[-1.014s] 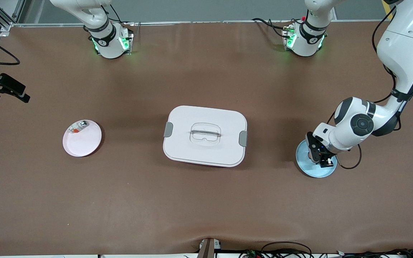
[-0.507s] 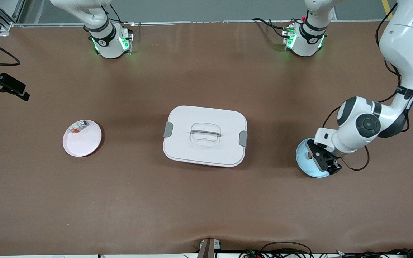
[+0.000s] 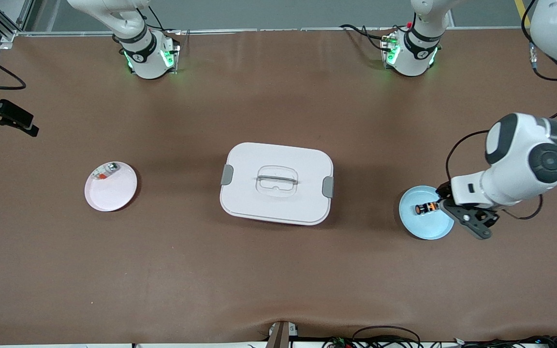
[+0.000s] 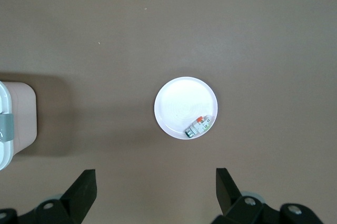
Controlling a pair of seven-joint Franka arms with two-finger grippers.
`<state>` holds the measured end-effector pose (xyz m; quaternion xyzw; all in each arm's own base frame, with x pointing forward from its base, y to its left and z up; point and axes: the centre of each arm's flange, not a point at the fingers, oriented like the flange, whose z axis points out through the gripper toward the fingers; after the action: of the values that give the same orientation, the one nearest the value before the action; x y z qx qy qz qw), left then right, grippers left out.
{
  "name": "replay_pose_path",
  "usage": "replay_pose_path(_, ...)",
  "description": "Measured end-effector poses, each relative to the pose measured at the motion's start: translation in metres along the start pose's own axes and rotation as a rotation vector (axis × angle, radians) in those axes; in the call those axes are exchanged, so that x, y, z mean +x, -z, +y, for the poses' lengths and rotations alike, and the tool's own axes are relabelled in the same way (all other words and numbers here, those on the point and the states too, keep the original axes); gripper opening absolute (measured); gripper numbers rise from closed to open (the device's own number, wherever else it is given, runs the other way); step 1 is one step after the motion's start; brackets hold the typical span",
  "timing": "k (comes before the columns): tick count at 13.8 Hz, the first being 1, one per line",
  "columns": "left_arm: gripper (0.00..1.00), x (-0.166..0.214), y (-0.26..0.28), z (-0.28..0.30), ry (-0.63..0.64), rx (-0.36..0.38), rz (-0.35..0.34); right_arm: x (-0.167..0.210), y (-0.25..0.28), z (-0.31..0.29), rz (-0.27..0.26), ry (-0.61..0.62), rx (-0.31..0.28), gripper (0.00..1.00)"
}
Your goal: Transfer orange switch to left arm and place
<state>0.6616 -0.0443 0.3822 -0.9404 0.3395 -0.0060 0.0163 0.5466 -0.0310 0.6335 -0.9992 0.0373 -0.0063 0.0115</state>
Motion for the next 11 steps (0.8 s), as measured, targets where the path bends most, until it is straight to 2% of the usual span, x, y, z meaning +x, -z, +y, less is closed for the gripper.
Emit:
replay_pose_path(2,1.00,-0.007,0.031,-0.006,0.134,0.007,-0.039,-0.001,0.001,0.000,-0.004,0.000,0.000,1.00)
replay_pose_path(4,1.00,-0.012,0.059,-0.005,0.245,0.032,-0.049,-0.003,0.001,0.000,-0.020,0.000,-0.001,1.00)
replay_pose_path(6,1.00,-0.017,0.081,0.000,0.308,0.054,-0.057,-0.005,0.001,0.003,-0.038,-0.006,-0.001,1.00)
replay_pose_path(11,1.00,-0.043,0.135,-0.013,0.420,0.044,0.011,-0.008,0.000,0.010,-0.056,-0.018,-0.001,1.00)
